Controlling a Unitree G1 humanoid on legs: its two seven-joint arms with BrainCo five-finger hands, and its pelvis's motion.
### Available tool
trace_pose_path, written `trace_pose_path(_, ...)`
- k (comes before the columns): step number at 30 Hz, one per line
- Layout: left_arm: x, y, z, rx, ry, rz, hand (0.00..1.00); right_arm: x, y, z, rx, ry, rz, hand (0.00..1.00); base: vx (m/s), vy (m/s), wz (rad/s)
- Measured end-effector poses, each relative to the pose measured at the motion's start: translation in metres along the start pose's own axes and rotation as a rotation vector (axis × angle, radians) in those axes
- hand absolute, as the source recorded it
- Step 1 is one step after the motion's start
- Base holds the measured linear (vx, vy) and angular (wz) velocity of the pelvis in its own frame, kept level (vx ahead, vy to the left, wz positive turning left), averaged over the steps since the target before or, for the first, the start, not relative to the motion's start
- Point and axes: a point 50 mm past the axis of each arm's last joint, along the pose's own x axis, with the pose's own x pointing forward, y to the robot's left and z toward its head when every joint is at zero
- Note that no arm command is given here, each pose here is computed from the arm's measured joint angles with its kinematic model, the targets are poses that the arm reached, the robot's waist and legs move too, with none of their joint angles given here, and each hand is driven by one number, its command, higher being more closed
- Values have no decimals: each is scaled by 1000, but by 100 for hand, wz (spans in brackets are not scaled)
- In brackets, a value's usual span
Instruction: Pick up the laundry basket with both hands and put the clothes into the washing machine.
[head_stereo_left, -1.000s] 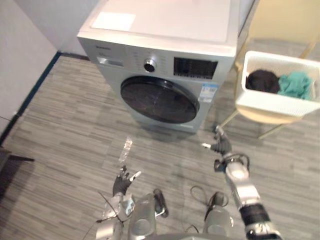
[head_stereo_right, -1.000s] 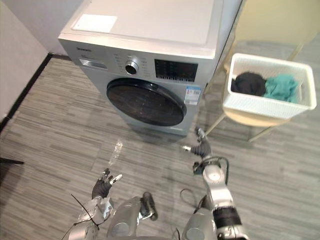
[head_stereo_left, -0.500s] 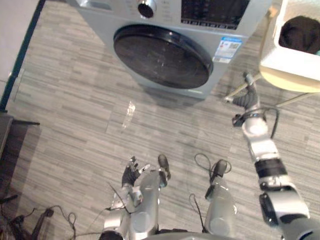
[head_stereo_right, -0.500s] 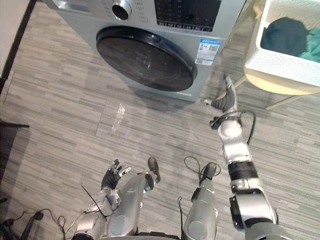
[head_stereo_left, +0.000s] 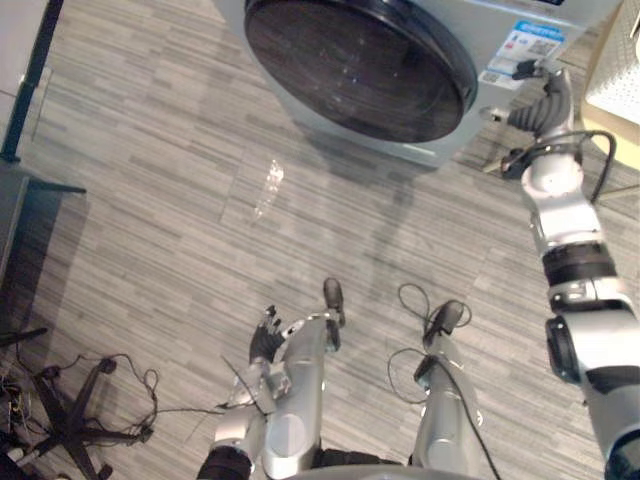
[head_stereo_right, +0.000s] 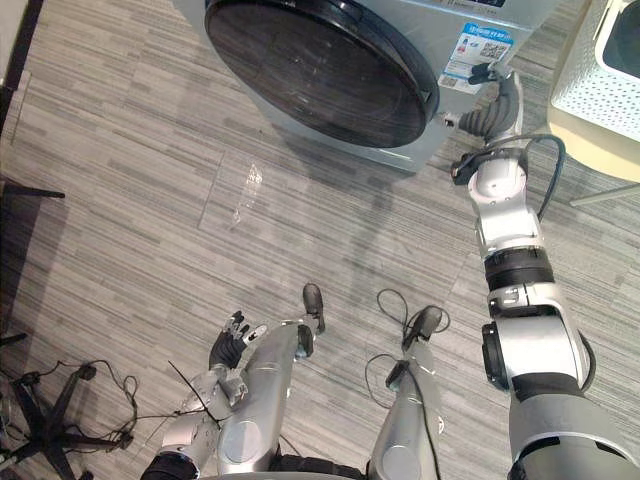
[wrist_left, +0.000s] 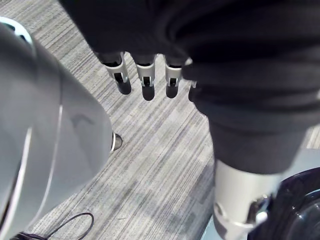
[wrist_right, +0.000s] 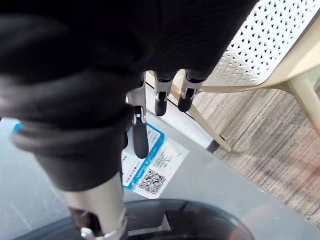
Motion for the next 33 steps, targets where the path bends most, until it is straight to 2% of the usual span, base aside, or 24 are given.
trace_pose_path(13, 10, -7, 3, -1, 10, -15, 0, 13, -9, 10, 22, 24, -58, 0, -12, -9, 5)
trace_pose_path(19, 13, -18, 5, 7, 12, -48, 0, 12, -6, 8, 94, 49, -83, 0, -28, -27, 2)
trace_pose_path(25, 18, -27, 9, -22, 11, -34, 0, -3, 21, 0, 251, 117, -131, 0, -3, -29, 0)
trace_pose_path(30, 23, -32, 16, -40, 3, -22, 0, -41, 73, -29, 318, 274, -22, 0, 10, -27, 2)
trace_pose_path(33, 23, -30, 16, -50, 5, -9, 0, -51, 88, -33, 344, 308, 6, 0, 0, 0, 0)
